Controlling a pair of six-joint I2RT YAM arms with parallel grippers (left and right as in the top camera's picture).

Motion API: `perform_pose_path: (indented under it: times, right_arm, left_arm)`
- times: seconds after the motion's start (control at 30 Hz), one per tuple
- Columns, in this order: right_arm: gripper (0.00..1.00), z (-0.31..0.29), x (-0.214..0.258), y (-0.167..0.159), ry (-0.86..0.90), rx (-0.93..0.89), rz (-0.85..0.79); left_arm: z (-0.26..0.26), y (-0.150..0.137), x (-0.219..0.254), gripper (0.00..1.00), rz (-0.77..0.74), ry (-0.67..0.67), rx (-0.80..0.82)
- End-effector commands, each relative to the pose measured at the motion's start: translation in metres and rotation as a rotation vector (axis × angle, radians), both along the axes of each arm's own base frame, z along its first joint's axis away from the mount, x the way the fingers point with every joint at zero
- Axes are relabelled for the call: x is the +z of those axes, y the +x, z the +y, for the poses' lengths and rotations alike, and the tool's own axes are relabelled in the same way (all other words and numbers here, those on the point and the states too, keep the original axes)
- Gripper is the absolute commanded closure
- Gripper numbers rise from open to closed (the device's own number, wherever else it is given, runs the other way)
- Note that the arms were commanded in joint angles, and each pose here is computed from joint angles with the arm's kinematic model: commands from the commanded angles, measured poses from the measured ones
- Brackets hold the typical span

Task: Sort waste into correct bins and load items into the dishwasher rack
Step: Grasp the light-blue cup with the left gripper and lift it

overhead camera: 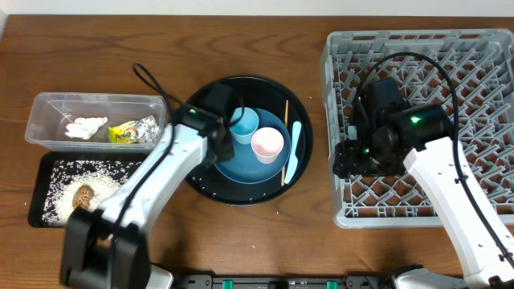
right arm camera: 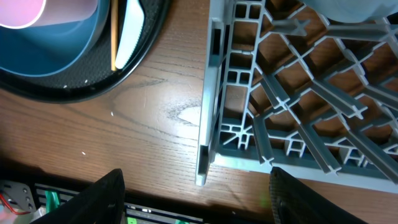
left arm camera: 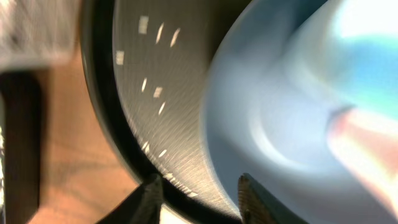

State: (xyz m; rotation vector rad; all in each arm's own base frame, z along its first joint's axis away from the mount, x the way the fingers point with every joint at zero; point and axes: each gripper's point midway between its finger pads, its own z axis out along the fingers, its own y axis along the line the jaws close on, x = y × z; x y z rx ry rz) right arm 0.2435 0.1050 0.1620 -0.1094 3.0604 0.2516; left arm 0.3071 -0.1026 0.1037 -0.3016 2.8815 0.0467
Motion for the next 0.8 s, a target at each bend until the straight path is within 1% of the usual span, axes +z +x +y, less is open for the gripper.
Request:
perform_pose_path:
  times: [0.0,0.07,0.17,0.33,0.43,0.6,0.77]
  right_arm:
    - [0.31,-0.001,0.003,0.001,0.004,0.005,-0.013]
    - [0.31,-0.001,0.003,0.001,0.004,0.005,-0.014]
    - [0.31,-0.001,0.003,0.001,0.005,0.005,-0.015]
    - [0.31,-0.001,0.002,0.000,0.004,0.005,-0.013]
    - [0.31,-0.001,0.002,-0.001,0.002,0.005,-0.007]
    - [0.30,-0.002,0.002,-0.003,-0.001,0.006,0.001]
    - [0.30,-0.003,0.002,-0.003,-0.006,0.005,-0.001]
  left_arm:
    - [-0.007,0.017,0.045,0.49,-0.151,-0.054,-0.033]
    - [-0.020,0.022,0.053,0.43,-0.183,-0.127,-0.050]
    - [-0.035,0.029,0.053,0.43,-0.198,-0.200,-0.055]
    - [-0.042,0.045,0.031,0.43,-0.178,-0.208,-0.007]
    - [-0.045,0.051,0.014,0.43,-0.156,-0.199,-0.006]
    - [-0.048,0.057,-0.010,0.43,-0.117,-0.182,-0.003]
    - [-0.048,0.057,-0.022,0.44,-0.090,-0.170,-0.001]
